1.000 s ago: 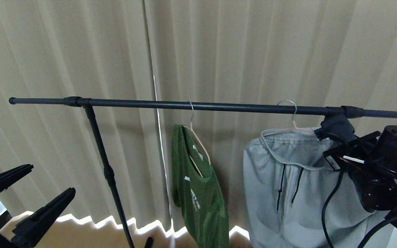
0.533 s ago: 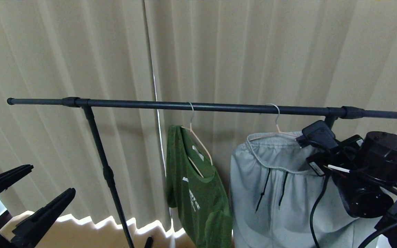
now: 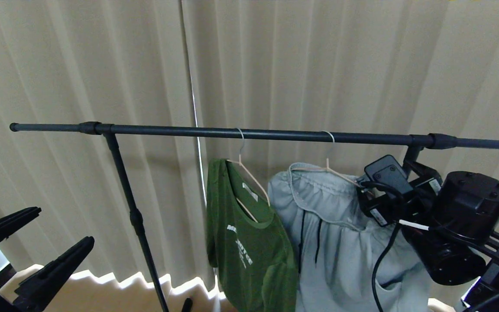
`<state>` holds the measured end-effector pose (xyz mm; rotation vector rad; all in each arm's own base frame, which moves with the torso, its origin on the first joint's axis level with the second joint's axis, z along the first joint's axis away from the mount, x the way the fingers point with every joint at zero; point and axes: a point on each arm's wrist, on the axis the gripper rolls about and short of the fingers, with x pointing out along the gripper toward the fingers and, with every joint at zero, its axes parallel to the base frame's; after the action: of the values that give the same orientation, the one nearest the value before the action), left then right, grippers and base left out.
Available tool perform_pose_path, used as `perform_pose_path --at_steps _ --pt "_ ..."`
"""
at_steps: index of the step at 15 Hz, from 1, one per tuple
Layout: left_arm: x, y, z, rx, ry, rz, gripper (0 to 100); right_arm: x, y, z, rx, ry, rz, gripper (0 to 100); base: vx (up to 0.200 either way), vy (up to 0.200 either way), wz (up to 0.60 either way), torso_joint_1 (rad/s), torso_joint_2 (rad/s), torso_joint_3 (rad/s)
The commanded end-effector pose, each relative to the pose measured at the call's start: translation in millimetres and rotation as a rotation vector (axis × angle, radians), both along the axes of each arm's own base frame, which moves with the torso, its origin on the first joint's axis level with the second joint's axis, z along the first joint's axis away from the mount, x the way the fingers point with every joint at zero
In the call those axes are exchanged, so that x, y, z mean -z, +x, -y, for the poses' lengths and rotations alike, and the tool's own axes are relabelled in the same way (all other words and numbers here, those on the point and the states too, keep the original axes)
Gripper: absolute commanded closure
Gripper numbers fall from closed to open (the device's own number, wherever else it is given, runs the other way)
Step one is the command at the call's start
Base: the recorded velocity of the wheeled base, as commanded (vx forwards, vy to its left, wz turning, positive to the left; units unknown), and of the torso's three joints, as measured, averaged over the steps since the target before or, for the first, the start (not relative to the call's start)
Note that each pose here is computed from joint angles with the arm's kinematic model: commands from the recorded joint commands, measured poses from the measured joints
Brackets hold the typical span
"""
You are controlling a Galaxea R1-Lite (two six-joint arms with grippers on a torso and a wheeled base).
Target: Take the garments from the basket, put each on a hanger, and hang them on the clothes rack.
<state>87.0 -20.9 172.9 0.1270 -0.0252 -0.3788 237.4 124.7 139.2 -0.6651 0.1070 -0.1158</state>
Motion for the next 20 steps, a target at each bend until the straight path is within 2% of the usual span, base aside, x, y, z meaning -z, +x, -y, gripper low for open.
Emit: perform_pose_path --at_steps 1,3,7,9,11,13,15,18,20 --pt "-0.3 -0.5 -0.1 0.0 0.0 0.004 0 1.8 -4.1 -6.9 -0.094 0.053 -0.005 0 0.0 0.0 0.0 0.0 0.0 0.0" --pt "-1.2 -1.2 -0.3 -0.002 -0.002 0.01 0 3.9 -4.4 -9.0 -0.191 0.093 -0.019 0 0.0 0.0 0.0 0.0 0.0 0.0" --pt "-0.7 -1.5 -0.6 -0.004 0.003 0.01 0 9.2 -4.1 -12.2 -0.29 0.181 -0.049 0 0.0 0.0 0.0 0.0 0.0 0.0" --pt "-0.6 -2.1 -0.7 -0.005 0.011 0.015 0 12.2 -7.8 -13.6 -0.441 0.284 -0.097 0 0.0 0.0 0.0 0.0 0.0 0.0" --pt "-0.8 -2.7 -0.8 -0.004 0.011 0.018 0 8.0 -11.7 -13.9 -0.521 0.356 -0.102 0 0.0 0.0 0.0 0.0 0.0 0.0" --pt "-1.9 -11.0 -2.7 -0.013 0.01 0.053 0 -17.4 -27.8 -3.9 -0.539 0.462 -0.02 0 0.0 0.0 0.0 0.0 0.0 0.0" --pt "3.1 -22.5 -6.3 -0.036 0.009 0.065 0 -30.5 -48.6 10.8 -0.543 0.496 0.028 0 0.0 0.0 0.0 0.0 0.0 0.0" --pt "27.6 -49.5 -14.5 -0.135 0.02 -0.001 0 -32.4 -81.4 39.9 -0.502 0.501 0.071 0 0.0 0.0 0.0 0.0 0.0 0.0" --pt "38.1 -64.9 -16.4 -0.181 0.009 -0.023 0 -19.5 -92.2 63.0 -0.399 0.484 0.053 0 0.0 0.0 0.0 0.0 0.0 0.0"
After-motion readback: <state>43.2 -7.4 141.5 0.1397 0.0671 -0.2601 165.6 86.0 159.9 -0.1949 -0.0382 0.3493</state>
